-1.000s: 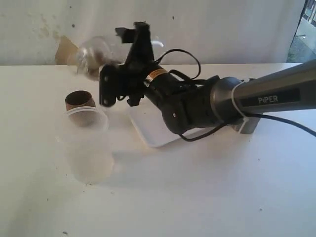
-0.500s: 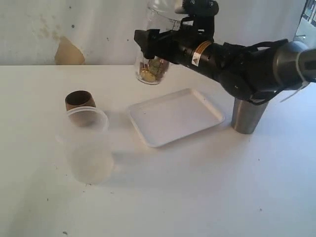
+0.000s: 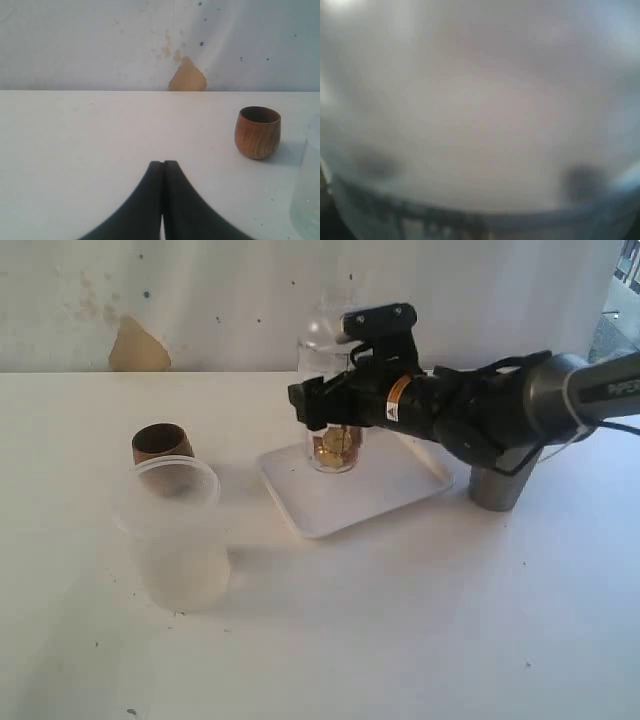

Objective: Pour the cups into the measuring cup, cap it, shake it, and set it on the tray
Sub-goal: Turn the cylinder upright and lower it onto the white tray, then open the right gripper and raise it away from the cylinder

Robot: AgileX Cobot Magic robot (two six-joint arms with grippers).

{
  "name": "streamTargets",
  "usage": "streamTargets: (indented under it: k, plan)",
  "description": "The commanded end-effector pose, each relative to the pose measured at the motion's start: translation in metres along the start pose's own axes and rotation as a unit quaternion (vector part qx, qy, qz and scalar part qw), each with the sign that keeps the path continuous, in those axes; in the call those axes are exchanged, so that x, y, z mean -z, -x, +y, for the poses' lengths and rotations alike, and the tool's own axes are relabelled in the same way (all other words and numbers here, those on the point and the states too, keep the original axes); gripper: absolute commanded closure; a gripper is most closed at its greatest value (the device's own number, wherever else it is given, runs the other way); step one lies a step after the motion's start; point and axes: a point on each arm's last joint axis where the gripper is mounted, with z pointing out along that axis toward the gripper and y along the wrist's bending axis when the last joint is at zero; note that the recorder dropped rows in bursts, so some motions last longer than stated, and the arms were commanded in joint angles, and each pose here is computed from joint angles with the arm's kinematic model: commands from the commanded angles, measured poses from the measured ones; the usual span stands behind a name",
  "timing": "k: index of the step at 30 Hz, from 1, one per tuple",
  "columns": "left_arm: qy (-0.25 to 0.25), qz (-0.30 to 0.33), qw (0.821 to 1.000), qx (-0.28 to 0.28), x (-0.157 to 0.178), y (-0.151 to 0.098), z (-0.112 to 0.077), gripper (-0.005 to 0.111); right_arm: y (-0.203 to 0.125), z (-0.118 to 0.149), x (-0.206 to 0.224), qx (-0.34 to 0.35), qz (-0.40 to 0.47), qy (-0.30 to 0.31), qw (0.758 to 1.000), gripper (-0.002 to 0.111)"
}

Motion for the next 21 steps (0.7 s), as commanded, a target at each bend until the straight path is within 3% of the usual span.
streamTargets:
  k: [1,5,8,15,17,18,19,20,21]
  plan:
    - [-0.001,-0.005,1.000,0.001,0.000,0.000,0.000,0.107,-0.019,-0.003,-0.015,0.014,-0.038,0.036,0.999,0.108]
    - [-0.001,-0.005,1.000,0.001,0.000,0.000,0.000,0.107,-0.034,-0.010,-0.021,0.006,-0.033,0.037,0.999,0.108]
    - [-0.001,-0.005,1.000,0.001,0.000,0.000,0.000,0.107,-0.039,-0.015,-0.022,0.040,-0.010,0.022,0.999,0.108]
    - [-0.001,-0.005,1.000,0.001,0.000,0.000,0.000,0.107,-0.036,-0.013,-0.022,0.048,-0.030,0.031,0.998,0.105]
    - [-0.001,-0.005,1.000,0.001,0.000,0.000,0.000,0.107,-0.034,-0.011,-0.021,0.019,-0.042,0.039,0.998,0.087]
    - [-0.001,-0.005,1.000,0.001,0.000,0.000,0.000,0.107,-0.034,-0.011,-0.021,-0.001,-0.042,0.040,0.998,0.064]
    - [-0.001,-0.005,1.000,0.001,0.000,0.000,0.000,0.107,-0.034,-0.011,-0.021,-0.008,-0.041,0.040,0.998,0.054]
    - [-0.001,-0.005,1.000,0.001,0.000,0.000,0.000,0.107,-0.035,-0.013,-0.022,-0.019,-0.032,0.032,0.999,0.029]
    - [-0.001,-0.005,1.000,0.001,0.000,0.000,0.000,0.107,-0.037,-0.013,-0.022,-0.018,-0.025,0.029,0.999,0.021]
